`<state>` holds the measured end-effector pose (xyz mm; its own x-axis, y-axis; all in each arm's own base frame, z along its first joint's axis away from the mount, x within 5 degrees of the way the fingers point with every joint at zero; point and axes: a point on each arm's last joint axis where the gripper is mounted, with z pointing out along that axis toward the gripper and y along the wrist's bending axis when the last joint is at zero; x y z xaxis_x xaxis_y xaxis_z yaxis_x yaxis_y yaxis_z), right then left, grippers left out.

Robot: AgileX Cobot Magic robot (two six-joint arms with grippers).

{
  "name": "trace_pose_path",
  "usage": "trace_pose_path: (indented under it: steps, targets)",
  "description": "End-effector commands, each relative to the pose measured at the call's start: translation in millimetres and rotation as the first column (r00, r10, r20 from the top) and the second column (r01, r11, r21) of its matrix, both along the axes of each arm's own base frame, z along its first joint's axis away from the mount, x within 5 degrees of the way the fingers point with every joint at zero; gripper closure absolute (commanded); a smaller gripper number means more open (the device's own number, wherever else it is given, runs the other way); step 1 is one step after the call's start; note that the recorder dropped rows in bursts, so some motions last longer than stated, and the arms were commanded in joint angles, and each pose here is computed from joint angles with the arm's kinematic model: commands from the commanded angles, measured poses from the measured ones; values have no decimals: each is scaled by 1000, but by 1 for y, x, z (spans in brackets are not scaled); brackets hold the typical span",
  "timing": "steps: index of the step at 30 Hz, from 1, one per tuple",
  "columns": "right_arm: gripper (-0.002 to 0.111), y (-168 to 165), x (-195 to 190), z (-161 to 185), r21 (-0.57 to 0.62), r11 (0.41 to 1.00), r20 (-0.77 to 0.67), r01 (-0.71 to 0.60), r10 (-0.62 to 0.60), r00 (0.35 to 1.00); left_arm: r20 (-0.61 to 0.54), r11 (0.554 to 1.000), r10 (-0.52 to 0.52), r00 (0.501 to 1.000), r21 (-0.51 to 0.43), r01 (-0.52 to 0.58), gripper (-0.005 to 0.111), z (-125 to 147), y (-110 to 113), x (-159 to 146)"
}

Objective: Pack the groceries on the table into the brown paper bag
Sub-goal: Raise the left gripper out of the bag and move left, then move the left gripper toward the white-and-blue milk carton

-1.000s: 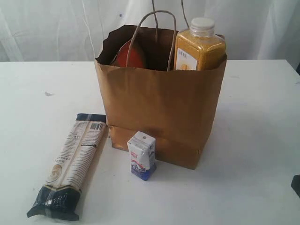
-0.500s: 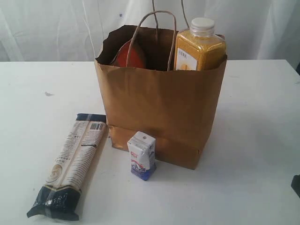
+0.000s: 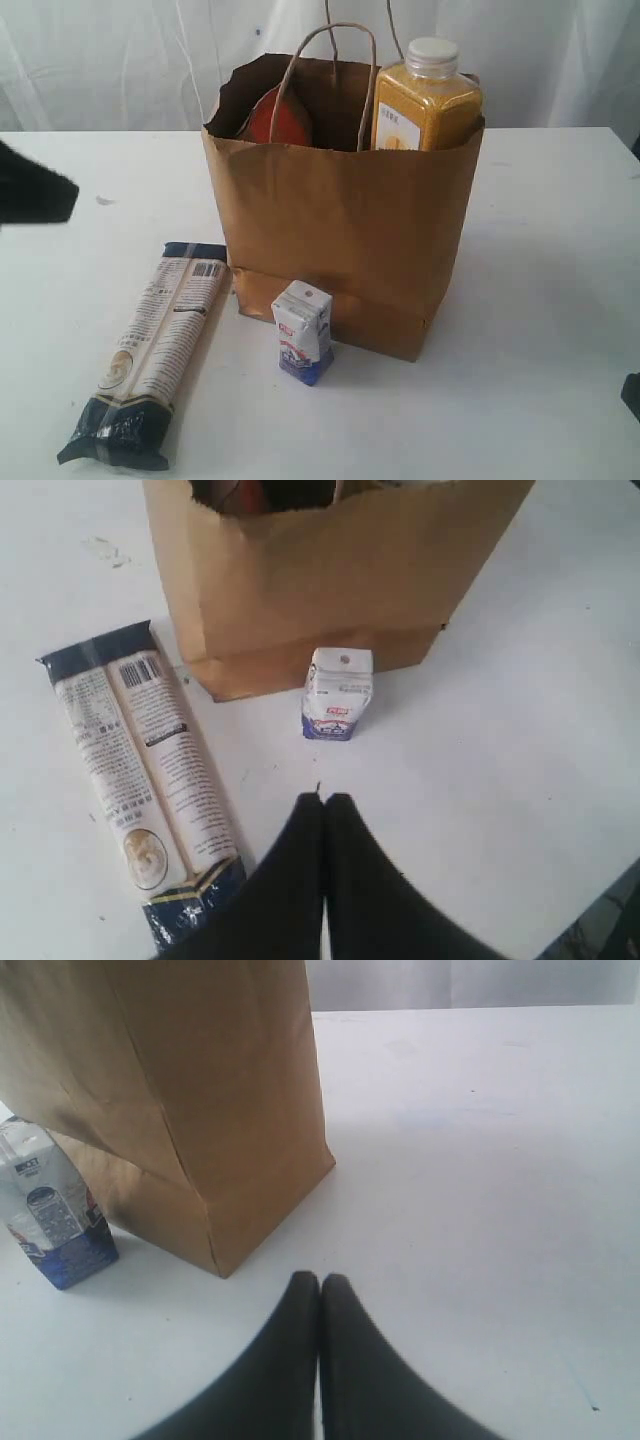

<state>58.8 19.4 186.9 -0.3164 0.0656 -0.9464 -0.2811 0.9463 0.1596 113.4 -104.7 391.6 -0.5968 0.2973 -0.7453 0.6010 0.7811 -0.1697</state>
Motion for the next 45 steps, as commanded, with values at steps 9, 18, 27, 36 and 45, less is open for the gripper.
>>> trace_pose_path:
  steps: [9,18,27,36,45]
  targets:
    - [108,-1,0,-1,-8,1000,8,7,-6,1000,-195,984,119,974,-109,-142,107,-118,2,-9]
    - [108,-1,0,-1,-8,1000,8,7,-6,1000,-152,991,34,988,-119,-53,107,-121,-14,4]
    - [108,-1,0,-1,-8,1000,8,7,-6,1000,-26,996,43,999,-80,-45,107,-125,-20,22]
    - [108,-1,0,-1,-8,1000,8,7,-6,1000,7,999,-45,999,14,45,107,-129,-20,20]
    - [108,-1,0,-1,-8,1000,8,7,-6,1000,-134,956,-260,956,102,274,107,-139,-21,0]
